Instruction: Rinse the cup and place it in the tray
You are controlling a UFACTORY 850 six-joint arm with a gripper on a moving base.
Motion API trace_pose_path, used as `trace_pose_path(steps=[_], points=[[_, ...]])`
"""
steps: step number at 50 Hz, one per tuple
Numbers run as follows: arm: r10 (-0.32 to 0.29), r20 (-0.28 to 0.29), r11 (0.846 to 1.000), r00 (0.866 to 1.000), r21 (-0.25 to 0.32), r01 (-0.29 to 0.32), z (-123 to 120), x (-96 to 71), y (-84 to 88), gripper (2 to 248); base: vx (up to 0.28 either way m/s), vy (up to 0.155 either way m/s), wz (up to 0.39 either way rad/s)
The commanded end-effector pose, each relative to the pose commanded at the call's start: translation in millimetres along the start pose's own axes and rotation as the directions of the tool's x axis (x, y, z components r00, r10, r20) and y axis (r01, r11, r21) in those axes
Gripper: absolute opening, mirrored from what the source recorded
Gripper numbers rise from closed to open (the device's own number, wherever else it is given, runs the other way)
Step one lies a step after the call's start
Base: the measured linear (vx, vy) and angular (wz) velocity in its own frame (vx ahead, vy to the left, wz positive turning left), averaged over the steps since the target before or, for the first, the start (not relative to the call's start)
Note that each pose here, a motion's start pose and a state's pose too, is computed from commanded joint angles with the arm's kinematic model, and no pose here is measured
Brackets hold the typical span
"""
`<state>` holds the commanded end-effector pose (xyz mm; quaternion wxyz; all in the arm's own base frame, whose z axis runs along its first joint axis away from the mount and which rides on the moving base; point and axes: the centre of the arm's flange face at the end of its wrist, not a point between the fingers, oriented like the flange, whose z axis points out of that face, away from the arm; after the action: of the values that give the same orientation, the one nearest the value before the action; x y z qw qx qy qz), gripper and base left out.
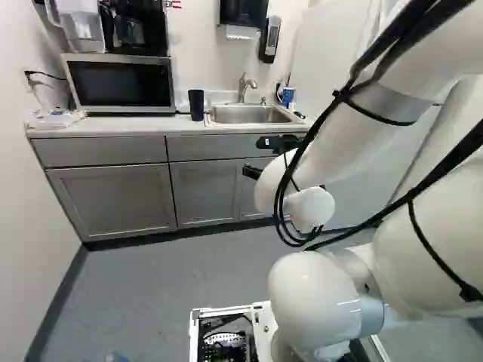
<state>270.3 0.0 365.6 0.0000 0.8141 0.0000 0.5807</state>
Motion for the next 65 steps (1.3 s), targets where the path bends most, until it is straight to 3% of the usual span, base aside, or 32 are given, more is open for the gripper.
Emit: trace_pose_path(steps=[48, 65], points=[[0.0, 0.0, 1.0, 1.0, 0.0, 0.0, 0.3, 0.4, 0.0, 247, 0.0, 0.0, 0.0], [0.0, -0.041, 1.0, 0.999, 0.0, 0.0, 0.8, 13.9, 0.0, 247, 0.0, 0.0, 0.0]])
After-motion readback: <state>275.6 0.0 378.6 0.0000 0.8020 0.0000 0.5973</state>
